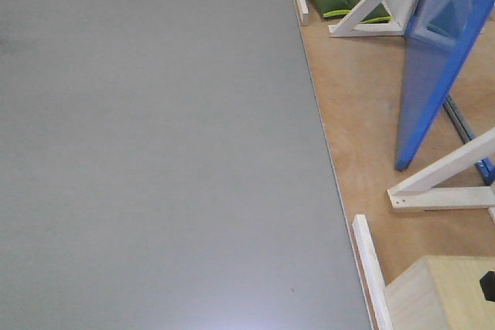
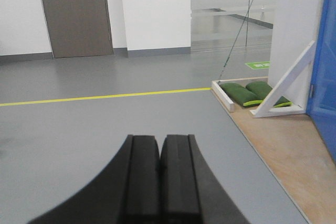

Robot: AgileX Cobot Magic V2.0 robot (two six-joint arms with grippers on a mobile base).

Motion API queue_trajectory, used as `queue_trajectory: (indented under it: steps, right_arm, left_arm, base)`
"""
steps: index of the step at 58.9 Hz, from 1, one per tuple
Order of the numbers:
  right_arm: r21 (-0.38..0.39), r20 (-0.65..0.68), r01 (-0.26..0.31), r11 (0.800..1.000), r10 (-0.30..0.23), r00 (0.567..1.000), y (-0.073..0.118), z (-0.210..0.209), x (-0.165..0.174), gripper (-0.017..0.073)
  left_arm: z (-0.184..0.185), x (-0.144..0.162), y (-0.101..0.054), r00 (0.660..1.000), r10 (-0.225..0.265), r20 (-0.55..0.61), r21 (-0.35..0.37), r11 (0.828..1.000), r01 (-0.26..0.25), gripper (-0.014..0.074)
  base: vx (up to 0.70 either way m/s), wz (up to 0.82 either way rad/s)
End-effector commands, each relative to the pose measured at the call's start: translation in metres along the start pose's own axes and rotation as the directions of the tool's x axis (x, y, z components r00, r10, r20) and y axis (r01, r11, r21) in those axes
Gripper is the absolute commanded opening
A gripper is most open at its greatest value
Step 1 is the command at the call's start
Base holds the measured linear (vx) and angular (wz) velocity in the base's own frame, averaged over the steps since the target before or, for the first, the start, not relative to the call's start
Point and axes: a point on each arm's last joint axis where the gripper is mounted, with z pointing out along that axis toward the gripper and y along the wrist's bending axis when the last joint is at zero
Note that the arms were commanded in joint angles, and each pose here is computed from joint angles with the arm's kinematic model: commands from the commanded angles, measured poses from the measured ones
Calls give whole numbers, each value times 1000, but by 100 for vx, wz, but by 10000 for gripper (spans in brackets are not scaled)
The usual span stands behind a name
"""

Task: Move to blue door and open it
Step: 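Turn and approach the blue door, arms held forward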

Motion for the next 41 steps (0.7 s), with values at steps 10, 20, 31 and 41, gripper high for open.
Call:
queue_trajectory:
  steps: [10, 20, 31, 41]
  right_arm:
    - [-6, 95, 4, 1000, -3, 995, 1, -1, -7, -1]
    - [-6, 95, 4, 1000, -3, 995, 1, -1, -7, -1]
    - [-6, 95, 4, 1000, -3, 995, 1, -1, -7, -1]
    - [-6, 95, 4, 1000, -3, 995, 1, -1, -7, -1]
  left_arm:
    - [-3, -18, 0, 992, -8, 124, 0, 1000, 8, 73]
    - [-3, -18, 0, 992, -8, 124, 0, 1000, 8, 73]
    - [-3, -18, 0, 992, -8, 124, 0, 1000, 8, 73]
    - [-3, -18, 0, 992, -8, 124, 0, 1000, 8, 73]
  base:
    - [54, 6]
    - [53, 4]
    - [51, 2]
    - [47, 0]
